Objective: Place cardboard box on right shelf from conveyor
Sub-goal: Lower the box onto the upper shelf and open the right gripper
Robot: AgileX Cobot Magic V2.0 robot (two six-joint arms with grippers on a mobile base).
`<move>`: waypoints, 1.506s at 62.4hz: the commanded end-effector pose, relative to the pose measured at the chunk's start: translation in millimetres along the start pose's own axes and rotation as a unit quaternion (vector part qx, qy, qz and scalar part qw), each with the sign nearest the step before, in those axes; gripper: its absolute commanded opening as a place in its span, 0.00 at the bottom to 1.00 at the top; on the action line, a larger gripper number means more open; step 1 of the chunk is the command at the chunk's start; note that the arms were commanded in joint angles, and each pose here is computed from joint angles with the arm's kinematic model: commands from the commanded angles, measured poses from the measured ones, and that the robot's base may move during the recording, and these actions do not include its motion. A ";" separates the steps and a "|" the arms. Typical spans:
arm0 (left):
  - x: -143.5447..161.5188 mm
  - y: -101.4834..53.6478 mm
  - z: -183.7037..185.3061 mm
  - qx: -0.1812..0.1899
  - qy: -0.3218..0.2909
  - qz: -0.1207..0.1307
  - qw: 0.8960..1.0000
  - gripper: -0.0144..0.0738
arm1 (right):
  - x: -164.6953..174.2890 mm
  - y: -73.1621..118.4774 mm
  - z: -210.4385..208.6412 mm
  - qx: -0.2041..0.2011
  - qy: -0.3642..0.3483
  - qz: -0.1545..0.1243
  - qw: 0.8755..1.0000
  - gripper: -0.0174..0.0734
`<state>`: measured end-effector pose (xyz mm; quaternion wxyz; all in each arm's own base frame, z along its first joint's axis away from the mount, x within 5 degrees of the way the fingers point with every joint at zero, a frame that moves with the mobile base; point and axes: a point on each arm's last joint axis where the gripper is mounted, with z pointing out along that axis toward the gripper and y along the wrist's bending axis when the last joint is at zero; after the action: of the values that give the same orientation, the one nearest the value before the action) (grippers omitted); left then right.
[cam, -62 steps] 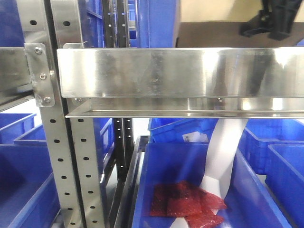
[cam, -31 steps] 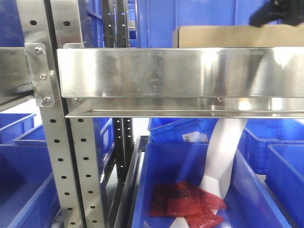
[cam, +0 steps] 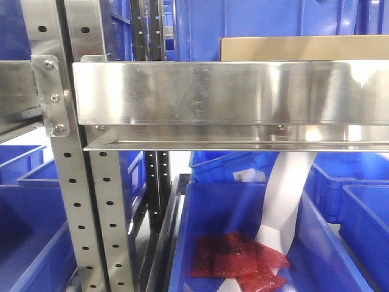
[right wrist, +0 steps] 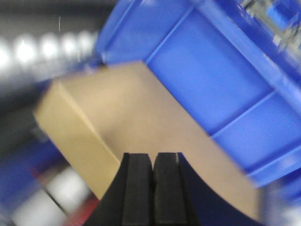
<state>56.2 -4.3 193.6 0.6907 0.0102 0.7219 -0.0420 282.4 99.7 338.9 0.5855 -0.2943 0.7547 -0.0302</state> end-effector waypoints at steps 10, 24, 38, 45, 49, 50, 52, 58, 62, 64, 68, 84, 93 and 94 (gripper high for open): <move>-4.7 0.0 -0.3 0.001 -0.042 -0.002 0.999 0.03 | -12.4 -47.8 -22.7 0.072 -0.100 0.254 0.959 0.25; -4.7 0.0 -0.3 0.001 -0.042 -0.002 0.999 0.03 | 17.3 -56.5 -73.3 0.131 -0.118 0.218 0.960 0.25; -4.7 0.0 -0.3 0.001 -0.042 -0.002 0.999 0.03 | 55.2 -20.4 -133.7 0.140 -0.151 0.193 0.959 0.25; -4.7 0.0 -0.3 0.001 -0.042 -0.002 0.999 0.03 | 75.1 -2.8 -161.7 0.147 -0.166 0.190 0.956 0.25; -4.7 0.0 -0.3 0.001 -0.042 -0.002 0.999 0.03 | 85.7 5.7 -175.6 0.153 -0.169 0.189 0.955 0.25; -4.7 0.0 -0.3 0.001 -0.042 -0.002 0.999 0.03 | 89.2 8.4 -179.8 0.155 -0.170 0.189 0.955 0.25; -4.7 0.0 -0.3 0.001 -0.042 -0.002 0.999 0.03 | 93.1 12.0 -187.3 0.159 -0.176 0.188 0.953 0.25; -4.7 0.0 -0.3 0.001 -0.042 -0.002 0.999 0.03 | 107.6 22.7 -204.5 0.169 -0.182 0.188 0.950 0.25; -4.7 0.0 -0.3 0.001 -0.042 -0.002 0.999 0.03 | 113.0 27.1 -213.3 0.175 -0.191 0.188 0.947 0.25; -4.7 0.0 -0.3 0.001 -0.042 -0.002 0.999 0.03 | 114.1 28.5 -217.3 0.178 -0.197 0.187 0.946 0.25; -4.7 0.0 -0.3 0.001 -0.042 -0.002 0.999 0.03 | 114.1 30.6 -226.1 0.184 -0.216 0.184 0.941 0.25; -4.7 0.0 -0.3 0.001 -0.042 -0.002 0.999 0.03 | 113.6 32.0 -232.5 0.188 -0.233 0.181 0.937 0.25; -4.7 0.0 -0.3 0.001 -0.042 -0.002 0.999 0.03 | 113.6 32.0 -232.5 0.188 -0.233 0.181 0.937 0.25; -4.7 0.0 -0.3 0.001 -0.042 -0.002 0.999 0.03 | 113.6 32.0 -232.5 0.188 -0.233 0.181 0.937 0.25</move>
<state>56.2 -4.3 193.6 0.6907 0.0102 0.7219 -0.0420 46.3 1.1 285.6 0.7564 -0.0306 0.6534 0.0052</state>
